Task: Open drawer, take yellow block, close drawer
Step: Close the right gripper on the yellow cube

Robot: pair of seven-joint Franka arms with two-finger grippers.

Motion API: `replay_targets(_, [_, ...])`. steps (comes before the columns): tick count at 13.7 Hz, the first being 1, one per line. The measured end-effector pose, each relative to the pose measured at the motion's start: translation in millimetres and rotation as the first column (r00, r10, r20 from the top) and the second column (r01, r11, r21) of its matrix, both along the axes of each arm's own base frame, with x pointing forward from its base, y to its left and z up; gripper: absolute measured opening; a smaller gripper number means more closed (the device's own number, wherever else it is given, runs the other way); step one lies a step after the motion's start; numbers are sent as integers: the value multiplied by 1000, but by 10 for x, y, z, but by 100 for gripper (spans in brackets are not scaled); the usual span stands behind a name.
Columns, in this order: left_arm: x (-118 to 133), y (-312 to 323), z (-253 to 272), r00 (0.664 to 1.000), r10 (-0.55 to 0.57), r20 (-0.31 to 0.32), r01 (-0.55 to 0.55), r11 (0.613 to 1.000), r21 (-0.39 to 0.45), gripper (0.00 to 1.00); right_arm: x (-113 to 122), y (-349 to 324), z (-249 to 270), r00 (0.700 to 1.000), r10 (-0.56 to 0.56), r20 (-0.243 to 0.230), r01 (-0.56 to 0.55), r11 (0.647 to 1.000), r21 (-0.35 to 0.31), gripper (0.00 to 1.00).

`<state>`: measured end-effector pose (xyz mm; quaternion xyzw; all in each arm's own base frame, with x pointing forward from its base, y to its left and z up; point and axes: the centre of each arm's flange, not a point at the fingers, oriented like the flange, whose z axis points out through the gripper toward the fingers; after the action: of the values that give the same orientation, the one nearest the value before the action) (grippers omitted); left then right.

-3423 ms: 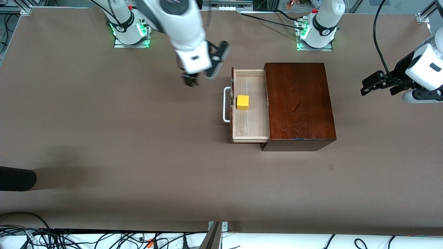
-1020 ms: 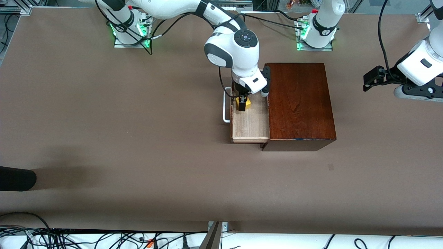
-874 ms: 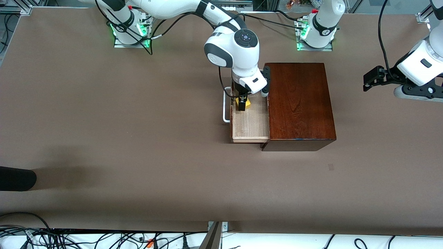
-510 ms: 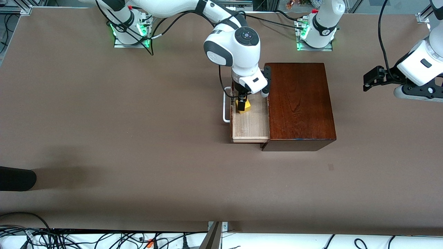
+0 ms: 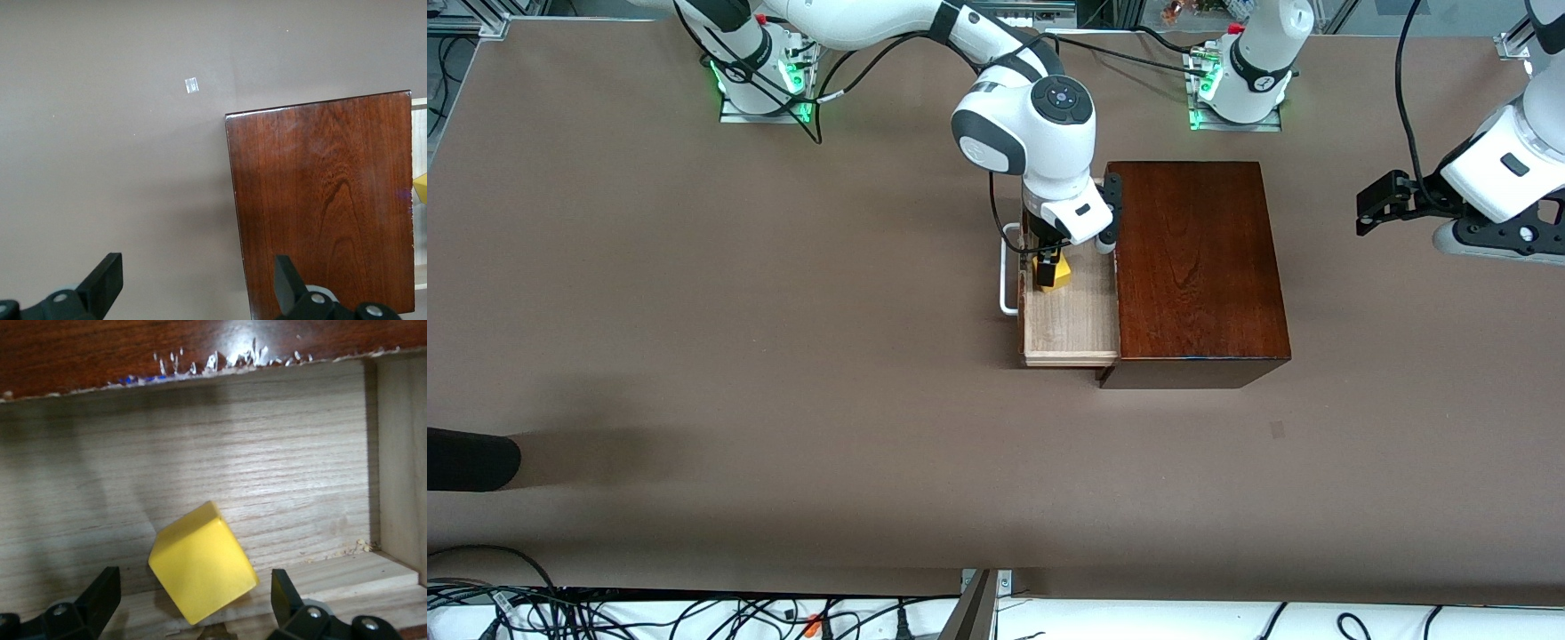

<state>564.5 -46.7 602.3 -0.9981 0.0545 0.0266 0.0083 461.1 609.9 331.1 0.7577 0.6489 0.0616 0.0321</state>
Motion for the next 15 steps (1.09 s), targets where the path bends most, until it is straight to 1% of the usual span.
replay_targets(3, [-1, -23, -2, 1000, -4, 0, 4, 1000, 0, 100, -3, 2, -30, 1000, 4, -3, -4, 1000, -3, 100])
replay_targets(7, [-1, -24, -2, 1000, -4, 0, 4, 1000, 0, 100, -89, 64, -32, 996, 86, 19, -85, 996, -31, 100])
replay_targets(9, [-1, -24, -2, 1000, -4, 0, 4, 1000, 0, 100, -111, 84, -38, 988, 147, 38, -145, 988, -53, 100])
replay_targets(11, [-1, -24, -2, 1000, -4, 0, 4, 1000, 0, 100, -110, 85, -38, 978, 206, 40, -203, 977, -66, 100])
replay_targets(15, [-1, -24, -2, 1000, -4, 0, 4, 1000, 0, 100, -103, 94, -83, 973, 227, 41, -224, 973, -64, 100])
